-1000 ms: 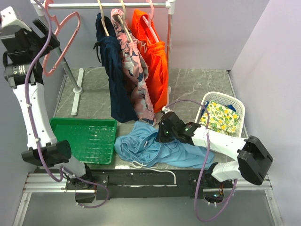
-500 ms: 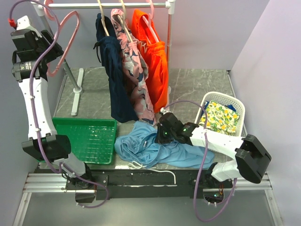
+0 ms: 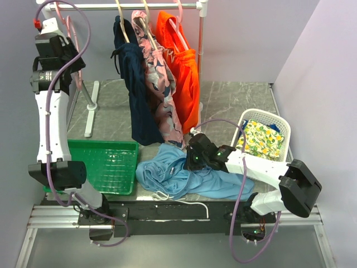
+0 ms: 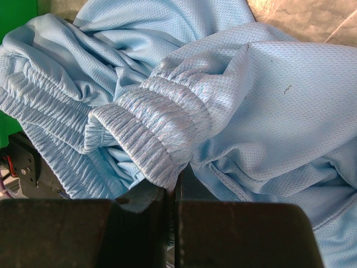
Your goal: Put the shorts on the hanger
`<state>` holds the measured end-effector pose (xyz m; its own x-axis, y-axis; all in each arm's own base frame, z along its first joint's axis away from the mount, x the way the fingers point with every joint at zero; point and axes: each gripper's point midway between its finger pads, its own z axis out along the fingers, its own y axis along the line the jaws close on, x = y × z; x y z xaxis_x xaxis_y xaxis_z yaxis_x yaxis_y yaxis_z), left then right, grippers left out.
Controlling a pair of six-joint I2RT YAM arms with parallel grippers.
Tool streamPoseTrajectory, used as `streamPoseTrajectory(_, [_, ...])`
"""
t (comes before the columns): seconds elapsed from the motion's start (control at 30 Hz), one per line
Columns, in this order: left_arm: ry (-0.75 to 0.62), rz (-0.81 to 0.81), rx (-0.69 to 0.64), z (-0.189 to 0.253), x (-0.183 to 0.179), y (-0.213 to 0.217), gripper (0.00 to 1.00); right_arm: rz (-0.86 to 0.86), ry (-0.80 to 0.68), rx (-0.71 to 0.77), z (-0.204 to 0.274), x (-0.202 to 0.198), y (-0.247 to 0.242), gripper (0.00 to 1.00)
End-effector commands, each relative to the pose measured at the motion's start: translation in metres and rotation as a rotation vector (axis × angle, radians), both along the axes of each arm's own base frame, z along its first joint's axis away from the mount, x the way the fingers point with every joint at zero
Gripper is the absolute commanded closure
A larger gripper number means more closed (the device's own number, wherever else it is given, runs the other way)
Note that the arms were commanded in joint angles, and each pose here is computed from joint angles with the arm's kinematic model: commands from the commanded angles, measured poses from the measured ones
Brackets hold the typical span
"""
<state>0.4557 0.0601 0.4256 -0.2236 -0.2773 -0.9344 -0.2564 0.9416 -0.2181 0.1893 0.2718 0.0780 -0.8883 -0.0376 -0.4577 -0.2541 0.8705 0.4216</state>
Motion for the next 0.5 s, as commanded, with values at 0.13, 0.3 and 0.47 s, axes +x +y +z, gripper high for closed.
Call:
streamPoseTrajectory(0.13, [-0.024,0.092,0.152,0.022,0.000,-0.006,0.77,0.006,-0.058,0.062,0.027,0.011,0.016,1.00])
streamPoseTrajectory(0.3, [-0.042,0.095,0.157,0.031,0.001,-0.008,0.99,0.007,-0.062,0.064,0.029,0.012,0.017,1.00])
streamPoseTrajectory(0.47, [-0.077,0.077,0.157,0.043,-0.004,-0.012,0.99,0.008,-0.065,0.058,0.029,0.013,0.017,1.00])
